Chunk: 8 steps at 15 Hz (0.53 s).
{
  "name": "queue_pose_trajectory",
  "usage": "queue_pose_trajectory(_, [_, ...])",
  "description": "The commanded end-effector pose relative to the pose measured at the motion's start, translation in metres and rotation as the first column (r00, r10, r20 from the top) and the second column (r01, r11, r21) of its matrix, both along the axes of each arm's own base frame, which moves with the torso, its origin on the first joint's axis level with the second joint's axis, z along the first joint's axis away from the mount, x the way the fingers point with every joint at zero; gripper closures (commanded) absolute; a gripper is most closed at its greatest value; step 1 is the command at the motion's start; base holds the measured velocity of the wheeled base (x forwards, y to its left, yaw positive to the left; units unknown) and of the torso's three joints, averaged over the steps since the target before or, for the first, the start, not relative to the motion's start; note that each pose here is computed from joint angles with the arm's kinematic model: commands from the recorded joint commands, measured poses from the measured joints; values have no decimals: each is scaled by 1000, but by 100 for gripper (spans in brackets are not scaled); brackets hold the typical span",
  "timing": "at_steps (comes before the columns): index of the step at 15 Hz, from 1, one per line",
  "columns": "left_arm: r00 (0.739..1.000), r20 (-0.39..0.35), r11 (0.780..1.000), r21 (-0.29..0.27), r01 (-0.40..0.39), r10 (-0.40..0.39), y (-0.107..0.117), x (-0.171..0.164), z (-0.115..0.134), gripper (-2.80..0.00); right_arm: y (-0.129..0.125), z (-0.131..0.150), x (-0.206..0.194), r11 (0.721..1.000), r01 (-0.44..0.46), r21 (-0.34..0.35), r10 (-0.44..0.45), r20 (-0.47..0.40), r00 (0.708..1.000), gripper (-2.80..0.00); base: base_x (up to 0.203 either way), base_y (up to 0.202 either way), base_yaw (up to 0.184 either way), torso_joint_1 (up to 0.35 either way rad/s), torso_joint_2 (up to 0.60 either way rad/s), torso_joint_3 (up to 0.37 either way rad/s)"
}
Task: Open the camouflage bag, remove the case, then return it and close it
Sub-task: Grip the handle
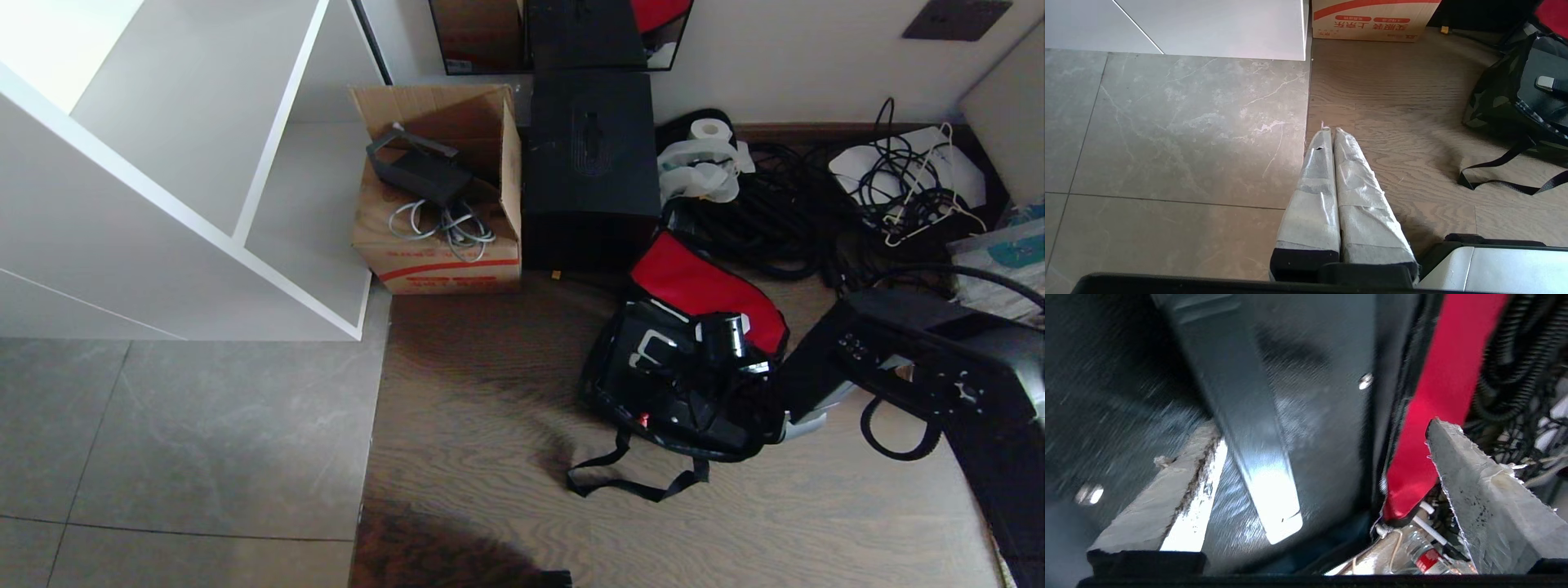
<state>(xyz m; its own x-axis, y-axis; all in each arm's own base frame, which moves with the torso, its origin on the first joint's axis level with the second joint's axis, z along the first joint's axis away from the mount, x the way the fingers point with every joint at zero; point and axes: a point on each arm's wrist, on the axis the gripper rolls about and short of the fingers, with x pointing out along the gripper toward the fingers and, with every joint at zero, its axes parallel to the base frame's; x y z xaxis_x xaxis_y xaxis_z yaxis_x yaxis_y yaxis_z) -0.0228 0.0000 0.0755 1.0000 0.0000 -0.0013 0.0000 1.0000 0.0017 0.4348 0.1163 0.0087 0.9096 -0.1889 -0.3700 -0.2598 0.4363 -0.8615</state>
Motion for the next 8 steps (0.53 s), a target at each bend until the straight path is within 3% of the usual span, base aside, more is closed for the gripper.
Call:
queue_pose_trajectory(1, [1000,0,1000,0,0,0,0,0,0,0,-1,0,6,1000,23,2,-23,56,998,-280,0,0,0,0,0,0])
queue_pose_trajectory(8, [1000,0,1000,0,0,0,0,0,0,0,-13,16,26,993,122,10,-122,152,981,-280,0,0,0,0,0,0])
